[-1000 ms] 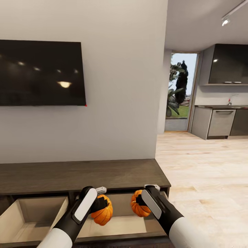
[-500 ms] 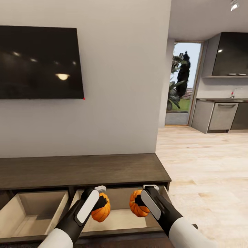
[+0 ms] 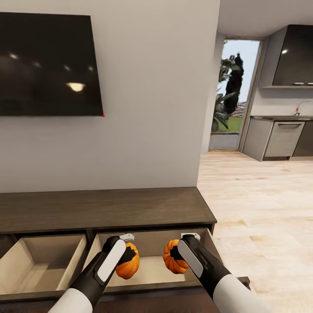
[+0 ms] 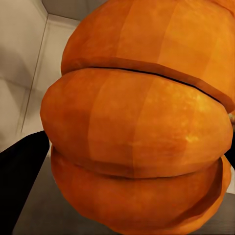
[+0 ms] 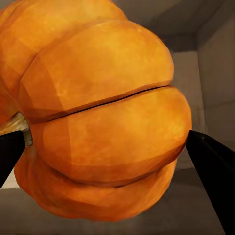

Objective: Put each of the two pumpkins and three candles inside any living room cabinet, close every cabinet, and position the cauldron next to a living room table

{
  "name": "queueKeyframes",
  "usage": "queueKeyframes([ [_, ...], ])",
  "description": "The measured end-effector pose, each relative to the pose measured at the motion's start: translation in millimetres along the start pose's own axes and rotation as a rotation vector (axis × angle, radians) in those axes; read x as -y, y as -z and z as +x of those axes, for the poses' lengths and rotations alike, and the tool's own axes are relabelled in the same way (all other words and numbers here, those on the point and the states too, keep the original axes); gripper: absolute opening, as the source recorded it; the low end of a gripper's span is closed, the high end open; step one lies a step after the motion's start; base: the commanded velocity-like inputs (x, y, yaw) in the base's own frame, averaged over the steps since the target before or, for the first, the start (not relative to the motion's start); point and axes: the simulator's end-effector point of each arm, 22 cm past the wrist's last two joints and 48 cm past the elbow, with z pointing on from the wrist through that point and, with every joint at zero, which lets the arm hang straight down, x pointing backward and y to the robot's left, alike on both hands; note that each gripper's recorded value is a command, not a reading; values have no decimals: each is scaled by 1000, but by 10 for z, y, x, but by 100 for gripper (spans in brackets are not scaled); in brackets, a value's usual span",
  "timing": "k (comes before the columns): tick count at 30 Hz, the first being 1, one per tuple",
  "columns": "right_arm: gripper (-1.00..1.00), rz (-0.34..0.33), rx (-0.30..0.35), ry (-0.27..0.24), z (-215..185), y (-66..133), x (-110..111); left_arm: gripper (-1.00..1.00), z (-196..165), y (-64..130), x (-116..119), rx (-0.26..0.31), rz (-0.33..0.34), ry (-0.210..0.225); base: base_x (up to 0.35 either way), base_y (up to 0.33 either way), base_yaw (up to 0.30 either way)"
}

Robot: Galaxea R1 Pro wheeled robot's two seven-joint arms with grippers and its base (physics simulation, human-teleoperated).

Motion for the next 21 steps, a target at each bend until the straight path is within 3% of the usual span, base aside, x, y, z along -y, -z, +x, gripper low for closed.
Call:
queueKeyframes([
  [5, -100, 0, -20, 1, 68, -88, -5, -100, 69, -86, 4, -19, -5, -8, 0, 0, 0],
  [16, -100, 0, -18, 0, 65, -84, -6, -100, 65, -78, 17, -16, -3, -12, 48, 0, 0],
  [21, -100, 1, -19, 1, 65, -86, -1, -100, 66, -81, 150, -15, 61, -12, 120, 0, 0],
])
